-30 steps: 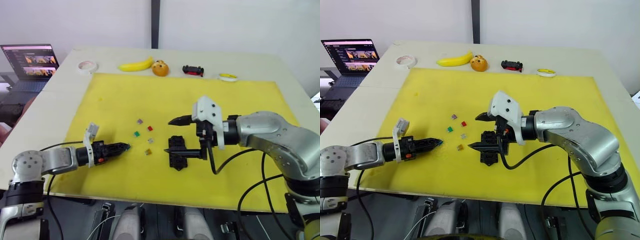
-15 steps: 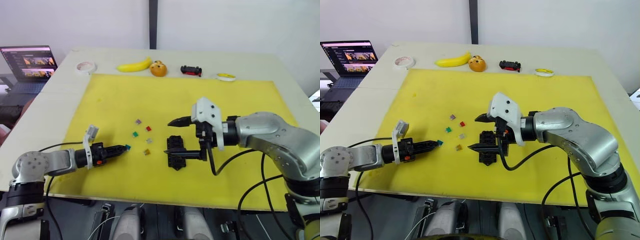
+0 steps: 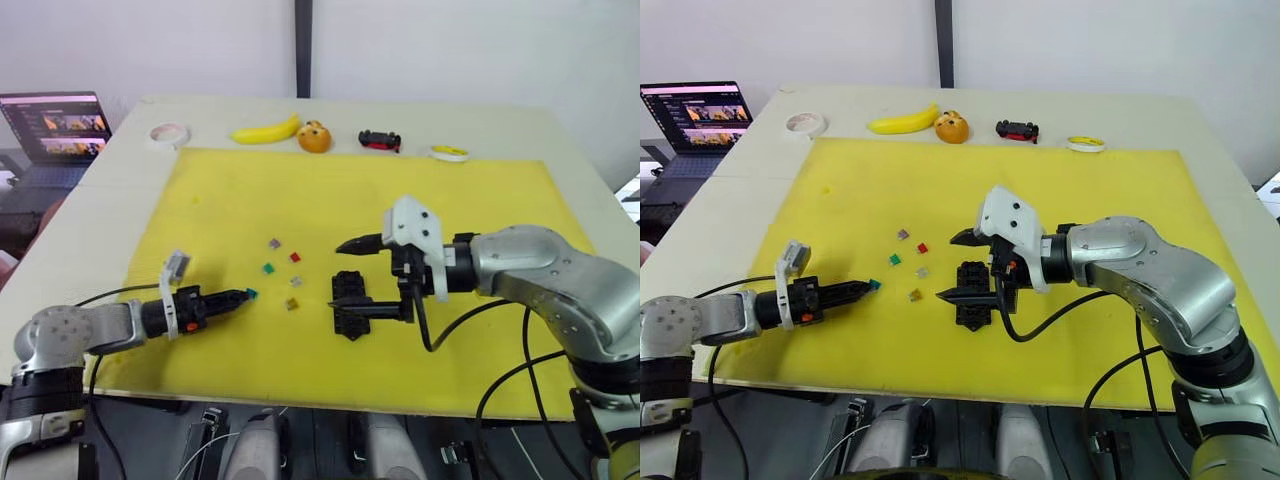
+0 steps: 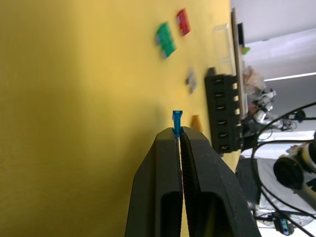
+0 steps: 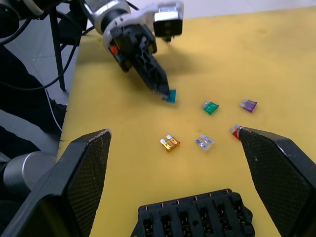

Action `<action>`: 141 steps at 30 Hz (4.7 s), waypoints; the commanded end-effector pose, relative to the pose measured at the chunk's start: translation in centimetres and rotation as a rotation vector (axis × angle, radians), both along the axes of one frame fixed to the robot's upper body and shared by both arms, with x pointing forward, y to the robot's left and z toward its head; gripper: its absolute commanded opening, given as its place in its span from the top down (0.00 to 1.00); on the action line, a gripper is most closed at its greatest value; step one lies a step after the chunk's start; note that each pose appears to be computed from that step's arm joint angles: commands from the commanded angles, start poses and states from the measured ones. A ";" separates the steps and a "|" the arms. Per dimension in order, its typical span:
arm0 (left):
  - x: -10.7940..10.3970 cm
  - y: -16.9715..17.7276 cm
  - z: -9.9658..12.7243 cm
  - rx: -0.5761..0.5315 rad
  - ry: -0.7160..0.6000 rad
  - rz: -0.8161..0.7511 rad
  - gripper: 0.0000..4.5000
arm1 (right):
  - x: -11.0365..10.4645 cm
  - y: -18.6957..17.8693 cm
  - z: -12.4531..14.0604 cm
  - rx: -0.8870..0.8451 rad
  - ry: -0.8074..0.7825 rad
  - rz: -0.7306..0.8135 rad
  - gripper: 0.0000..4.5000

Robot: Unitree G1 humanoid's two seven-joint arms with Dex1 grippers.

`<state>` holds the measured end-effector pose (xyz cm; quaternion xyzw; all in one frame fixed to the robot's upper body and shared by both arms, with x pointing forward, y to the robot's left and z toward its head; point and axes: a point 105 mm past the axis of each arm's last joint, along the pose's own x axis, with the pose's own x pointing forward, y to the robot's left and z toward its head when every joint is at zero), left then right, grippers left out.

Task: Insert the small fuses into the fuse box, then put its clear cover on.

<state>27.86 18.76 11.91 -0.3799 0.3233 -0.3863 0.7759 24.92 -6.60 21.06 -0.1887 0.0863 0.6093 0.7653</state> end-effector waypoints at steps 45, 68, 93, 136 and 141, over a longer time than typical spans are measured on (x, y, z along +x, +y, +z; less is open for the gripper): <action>-2.3 -10.6 20.6 -0.247 -0.943 -0.342 1.00 | -0.1 0.9 11.8 0.880 0.408 0.001 0.64; -2.2 -10.5 21.9 -0.331 -0.942 -0.271 1.00 | -0.1 0.5 12.0 0.964 0.465 -0.017 0.64; -2.3 -10.6 21.7 -0.323 -0.922 -0.277 1.00 | -0.4 0.9 12.4 0.976 0.457 0.003 0.64; -2.7 -6.7 18.5 0.018 -0.839 -0.372 0.02 | -0.4 -1.2 8.1 0.518 0.235 -0.072 1.00; -4.2 -5.7 12.6 0.306 -0.842 -0.563 0.02 | -1.6 -2.1 6.2 0.337 0.107 0.017 1.00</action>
